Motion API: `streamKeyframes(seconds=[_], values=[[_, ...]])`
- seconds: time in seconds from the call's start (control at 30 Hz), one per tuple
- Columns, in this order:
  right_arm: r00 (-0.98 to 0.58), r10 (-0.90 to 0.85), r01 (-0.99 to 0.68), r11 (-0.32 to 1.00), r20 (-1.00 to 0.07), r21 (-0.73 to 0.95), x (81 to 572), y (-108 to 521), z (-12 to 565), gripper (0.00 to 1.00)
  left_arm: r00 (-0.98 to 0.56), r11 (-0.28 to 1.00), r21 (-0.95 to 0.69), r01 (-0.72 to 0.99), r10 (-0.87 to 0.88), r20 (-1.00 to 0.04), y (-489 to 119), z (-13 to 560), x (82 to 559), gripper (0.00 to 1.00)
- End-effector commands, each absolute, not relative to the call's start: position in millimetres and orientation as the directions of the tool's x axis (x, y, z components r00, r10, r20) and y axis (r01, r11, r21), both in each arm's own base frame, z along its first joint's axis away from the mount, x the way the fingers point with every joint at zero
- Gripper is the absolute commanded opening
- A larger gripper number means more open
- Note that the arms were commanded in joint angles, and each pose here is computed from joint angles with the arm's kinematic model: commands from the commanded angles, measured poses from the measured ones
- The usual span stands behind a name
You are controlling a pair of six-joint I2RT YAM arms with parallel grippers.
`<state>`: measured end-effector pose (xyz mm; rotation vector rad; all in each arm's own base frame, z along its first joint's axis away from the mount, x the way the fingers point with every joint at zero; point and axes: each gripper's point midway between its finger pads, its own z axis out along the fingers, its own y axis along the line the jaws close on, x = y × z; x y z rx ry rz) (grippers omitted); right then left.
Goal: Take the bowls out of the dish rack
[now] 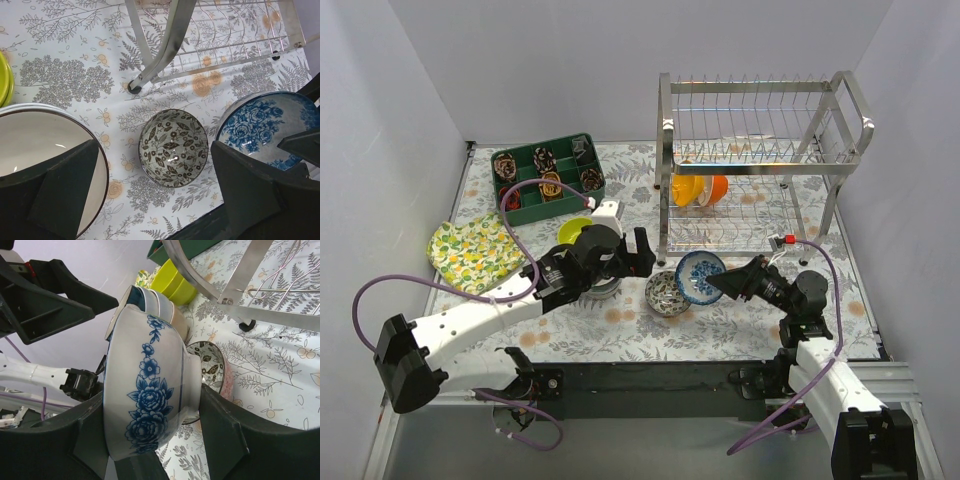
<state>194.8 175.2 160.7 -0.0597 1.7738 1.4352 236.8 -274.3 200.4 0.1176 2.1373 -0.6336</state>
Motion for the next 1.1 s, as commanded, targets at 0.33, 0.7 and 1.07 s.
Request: streamKeyframes(seconds=[0.33, 0.7, 1.07], values=[[-0.637, 0.45, -0.593, 0.232, -0.626, 0.771, 184.8, 182.8, 197.8, 0.26, -0.663, 0.759, -0.448, 0.473, -0.028, -0.748, -327.2, 222.0, 216.2, 0.95], [-0.679, 0.458, -0.573, 0.158, -0.573, 0.804, 177.8, 186.5, 199.7, 0.27, -0.723, 0.762, -0.474, 0.441, -0.011, -0.691, -358.7, 194.4, 217.1, 0.74], [-0.685, 0.444, -0.546, 0.21, -0.577, 0.811, 181.1, 185.4, 178.7, 0.39, -0.727, 0.757, -0.492, 0.43, -0.033, -0.686, -367.9, 189.8, 215.3, 0.0]])
